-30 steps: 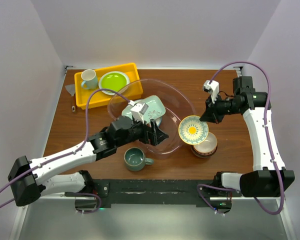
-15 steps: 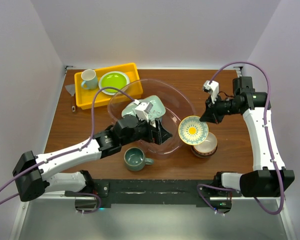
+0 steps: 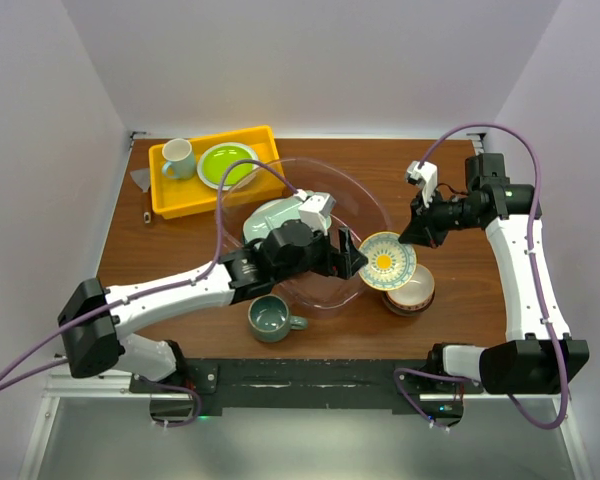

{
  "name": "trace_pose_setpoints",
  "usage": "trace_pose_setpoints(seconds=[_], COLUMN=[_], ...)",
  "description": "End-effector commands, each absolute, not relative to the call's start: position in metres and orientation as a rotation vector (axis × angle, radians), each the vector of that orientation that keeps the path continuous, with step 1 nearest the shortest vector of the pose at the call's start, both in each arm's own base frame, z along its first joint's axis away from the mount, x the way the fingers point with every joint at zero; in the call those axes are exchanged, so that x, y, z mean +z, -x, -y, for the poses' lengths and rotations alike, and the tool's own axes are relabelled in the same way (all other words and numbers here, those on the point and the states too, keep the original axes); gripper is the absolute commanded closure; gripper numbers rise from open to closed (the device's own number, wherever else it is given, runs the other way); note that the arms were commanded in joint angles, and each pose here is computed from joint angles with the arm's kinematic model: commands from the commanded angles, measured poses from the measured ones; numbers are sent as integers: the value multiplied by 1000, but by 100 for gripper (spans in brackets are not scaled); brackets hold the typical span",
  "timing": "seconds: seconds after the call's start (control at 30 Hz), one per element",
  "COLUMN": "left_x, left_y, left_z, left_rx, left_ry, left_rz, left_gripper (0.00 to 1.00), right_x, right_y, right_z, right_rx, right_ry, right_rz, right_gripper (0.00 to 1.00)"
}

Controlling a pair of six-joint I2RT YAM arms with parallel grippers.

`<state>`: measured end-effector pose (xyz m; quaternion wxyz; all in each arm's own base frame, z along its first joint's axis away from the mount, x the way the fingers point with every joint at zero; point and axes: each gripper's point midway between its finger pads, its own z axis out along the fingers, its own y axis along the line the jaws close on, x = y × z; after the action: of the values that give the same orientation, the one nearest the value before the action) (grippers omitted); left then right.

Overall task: Place the mixed dishes into the plastic bin
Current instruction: Pick up the bowl from the center of the board, then place the bowl in the plastic bin.

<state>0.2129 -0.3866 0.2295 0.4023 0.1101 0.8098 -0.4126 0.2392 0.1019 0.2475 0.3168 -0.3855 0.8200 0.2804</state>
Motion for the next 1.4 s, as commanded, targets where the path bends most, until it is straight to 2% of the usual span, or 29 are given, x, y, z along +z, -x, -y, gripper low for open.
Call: trace_pose_setpoints(seconds=[0.0, 0.1, 0.13, 0.2, 0.23, 0.33, 0.47, 0.57, 0.6, 0.63, 0.67, 0.77, 0.87, 1.07, 1.37], left_x=[244, 236, 228, 229, 226, 234, 254, 283, 301, 307, 313, 336, 351, 345, 323], left_y=[-222, -226, -226, -234, -236, -237, -236, -232, -230, -230, -229, -228, -228, -239, -252], left_z=[398, 403, 405, 403, 405, 407, 405, 395, 387, 382, 378, 361, 341, 307, 277], left_rx=[-960, -876, -838, -761, -722, -717, -755, -818, -845, -855, -864, -906, -923, -888, -800], left_ry=[-257, -269, -285, -277, -294, -302, -297, -275, -262, -251, -245, -219, -196, -169, -170], left_rz=[-2029, -2066, -2084, -2101, -2112, -2086, -2027, -1943, -1899, -1878, -1864, -1811, -1778, -1787, -1820], left_gripper=[15, 27, 40, 57, 76, 100, 100, 100, 100, 100, 100, 100, 100, 100, 100], right_x=[264, 265, 265, 266, 266, 268, 275, 287, 291, 297, 302, 312, 318, 323, 317], right_y=[-235, -235, -234, -234, -234, -233, -227, -224, -222, -220, -218, -213, -212, -215, -229], right_z=[-113, -113, -113, -113, -113, -113, -117, -120, -121, -122, -124, -128, -129, -127, -114], right_rx=[780, 778, 779, 776, 776, 774, 794, 805, 809, 816, 834, 855, 858, 807, 724], right_ry=[1038, 1038, 1040, 1039, 1038, 1040, 1062, 1076, 1082, 1095, 1105, 1125, 1130, 1105, 992], right_rz=[-2066, -2063, -2059, -2058, -2058, -2050, -2011, -1979, -1968, -1955, -1930, -1896, -1872, -1864, -1868], right_gripper=[100, 100, 100, 100, 100, 100, 100, 87, 72, 63, 46, 24, 13, 5, 2])
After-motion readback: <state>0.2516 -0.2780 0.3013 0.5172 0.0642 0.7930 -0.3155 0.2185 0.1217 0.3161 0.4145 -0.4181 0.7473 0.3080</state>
